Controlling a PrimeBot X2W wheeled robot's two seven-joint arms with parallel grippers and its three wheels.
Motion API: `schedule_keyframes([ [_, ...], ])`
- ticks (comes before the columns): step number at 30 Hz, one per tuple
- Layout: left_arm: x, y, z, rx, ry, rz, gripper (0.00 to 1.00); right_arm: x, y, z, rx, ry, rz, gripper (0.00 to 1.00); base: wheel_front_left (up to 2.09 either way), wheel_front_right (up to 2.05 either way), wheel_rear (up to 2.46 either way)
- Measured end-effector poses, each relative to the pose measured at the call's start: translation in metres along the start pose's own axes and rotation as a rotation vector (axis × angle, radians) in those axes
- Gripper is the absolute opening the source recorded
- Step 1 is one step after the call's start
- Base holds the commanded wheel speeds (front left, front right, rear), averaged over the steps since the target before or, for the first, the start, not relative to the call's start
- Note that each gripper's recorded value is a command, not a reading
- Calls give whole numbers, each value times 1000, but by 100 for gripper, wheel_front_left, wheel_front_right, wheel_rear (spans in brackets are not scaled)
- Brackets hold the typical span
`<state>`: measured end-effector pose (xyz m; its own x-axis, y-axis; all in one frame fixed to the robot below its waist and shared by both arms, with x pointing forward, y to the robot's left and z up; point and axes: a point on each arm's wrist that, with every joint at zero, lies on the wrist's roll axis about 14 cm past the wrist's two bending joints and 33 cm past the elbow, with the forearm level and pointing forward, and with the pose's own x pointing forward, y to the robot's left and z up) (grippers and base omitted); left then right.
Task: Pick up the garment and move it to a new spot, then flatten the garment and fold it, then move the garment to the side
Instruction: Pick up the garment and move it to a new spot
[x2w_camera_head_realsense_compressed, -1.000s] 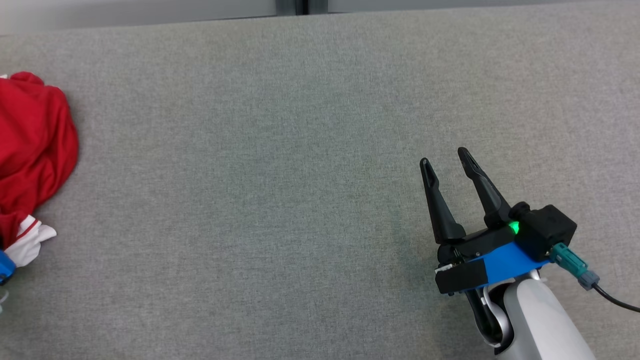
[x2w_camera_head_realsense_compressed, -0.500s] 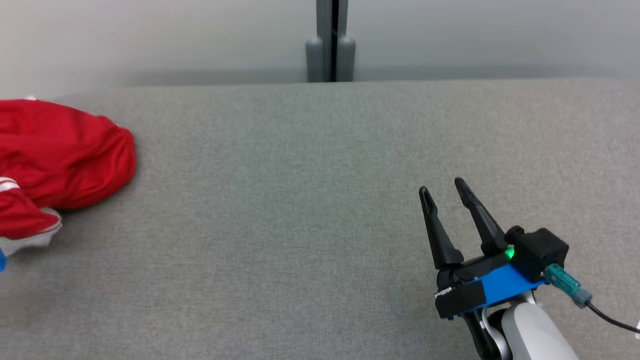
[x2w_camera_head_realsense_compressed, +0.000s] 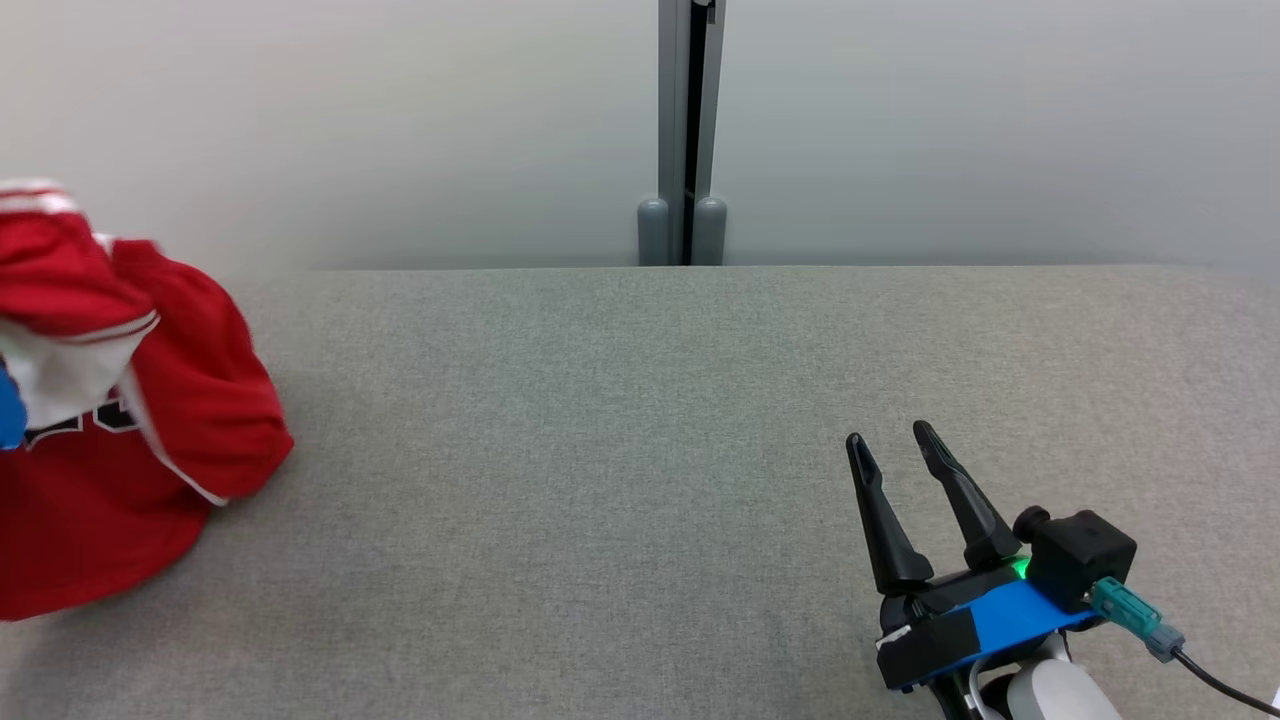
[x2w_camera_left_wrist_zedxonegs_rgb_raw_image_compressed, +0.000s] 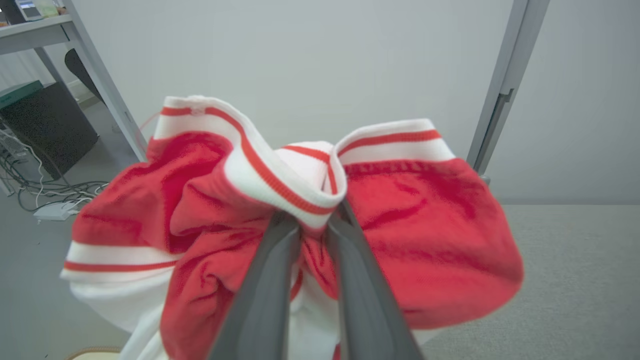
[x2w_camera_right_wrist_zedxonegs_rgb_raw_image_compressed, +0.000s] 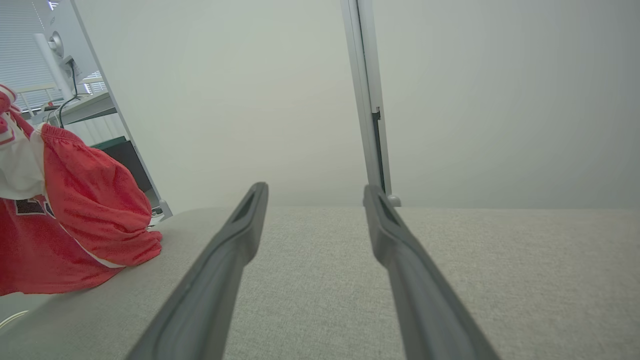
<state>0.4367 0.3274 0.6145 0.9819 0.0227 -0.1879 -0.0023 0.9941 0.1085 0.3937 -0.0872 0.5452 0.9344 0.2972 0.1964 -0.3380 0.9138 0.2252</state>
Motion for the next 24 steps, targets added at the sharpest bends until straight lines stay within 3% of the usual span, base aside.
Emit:
schedule_keyframes([
  [16,-35,-195,134,13,-398,-499,0,-22,-29,16,-13,-38,-100,100,0,0,0],
  [24,-42,-294,123,-15,-403,-759,0,-40,-56,21,-28,-48,-192,100,0,0,0],
])
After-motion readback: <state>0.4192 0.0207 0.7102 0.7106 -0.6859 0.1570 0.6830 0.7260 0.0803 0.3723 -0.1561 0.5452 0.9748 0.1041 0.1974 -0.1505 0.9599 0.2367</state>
